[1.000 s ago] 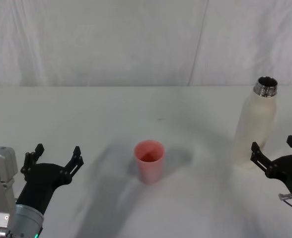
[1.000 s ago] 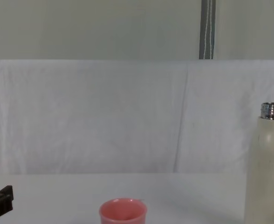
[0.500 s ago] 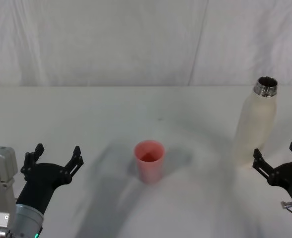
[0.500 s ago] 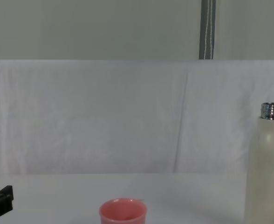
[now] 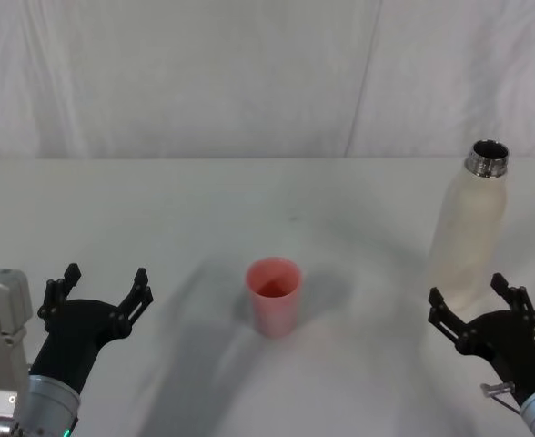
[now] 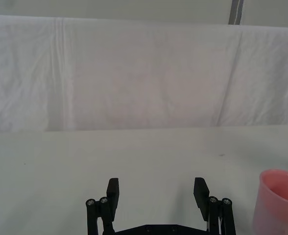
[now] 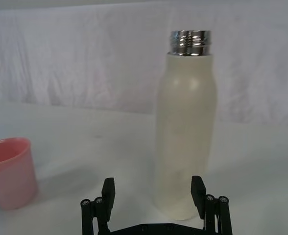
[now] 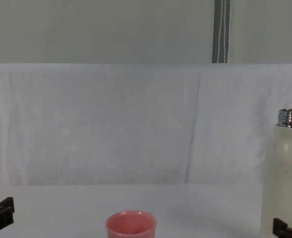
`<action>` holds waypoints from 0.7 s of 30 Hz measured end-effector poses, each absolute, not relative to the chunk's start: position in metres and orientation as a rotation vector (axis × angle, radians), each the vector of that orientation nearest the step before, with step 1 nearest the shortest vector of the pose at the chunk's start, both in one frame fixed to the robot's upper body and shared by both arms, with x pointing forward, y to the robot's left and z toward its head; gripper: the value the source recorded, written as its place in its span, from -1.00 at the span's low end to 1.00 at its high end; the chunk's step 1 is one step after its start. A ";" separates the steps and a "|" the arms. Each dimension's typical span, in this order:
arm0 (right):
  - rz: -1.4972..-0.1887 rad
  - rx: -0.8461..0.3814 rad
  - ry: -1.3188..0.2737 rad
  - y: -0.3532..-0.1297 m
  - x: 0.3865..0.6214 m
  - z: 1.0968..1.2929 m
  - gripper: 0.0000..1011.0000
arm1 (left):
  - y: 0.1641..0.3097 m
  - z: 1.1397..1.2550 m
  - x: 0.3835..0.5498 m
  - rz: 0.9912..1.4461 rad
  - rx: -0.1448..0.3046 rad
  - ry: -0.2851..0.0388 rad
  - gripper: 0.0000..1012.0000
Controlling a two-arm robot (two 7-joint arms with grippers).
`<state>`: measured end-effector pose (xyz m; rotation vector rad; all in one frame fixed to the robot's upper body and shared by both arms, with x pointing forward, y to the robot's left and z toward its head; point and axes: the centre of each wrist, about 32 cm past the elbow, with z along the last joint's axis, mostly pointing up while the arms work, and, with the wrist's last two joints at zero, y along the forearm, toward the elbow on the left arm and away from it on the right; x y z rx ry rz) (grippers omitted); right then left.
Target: Grasp the thermos with one hand and pour water into the cup lid.
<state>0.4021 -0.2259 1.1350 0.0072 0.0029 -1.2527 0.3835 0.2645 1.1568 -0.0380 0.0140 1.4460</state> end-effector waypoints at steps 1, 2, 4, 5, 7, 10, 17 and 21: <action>-1.249 0.007 0.004 -0.225 0.402 1.134 0.98 | 0.265 1.157 0.384 1.446 -0.038 0.014 0.98; -1.245 0.007 0.005 -0.224 0.402 1.133 0.98 | 0.265 1.157 0.384 1.446 -0.038 0.014 0.98; -1.236 0.008 0.009 -0.222 0.403 1.131 0.98 | 0.265 1.157 0.384 1.446 -0.038 0.014 0.98; -1.232 0.008 0.010 -0.221 0.403 1.131 0.98 | 0.265 1.157 0.384 1.446 -0.038 0.014 0.98; -1.220 0.010 0.015 -0.218 0.404 1.129 0.98 | 0.265 1.157 0.384 1.446 -0.038 0.014 0.98; -1.210 0.012 0.019 -0.215 0.406 1.127 0.98 | 0.265 1.157 0.384 1.446 -0.038 0.014 0.98; -1.191 0.015 0.027 -0.209 0.409 1.124 0.98 | 0.265 1.157 0.384 1.446 -0.038 0.014 0.98; -1.184 0.020 0.029 -0.206 0.411 1.123 0.98 | 0.265 1.157 0.384 1.446 -0.038 0.014 0.98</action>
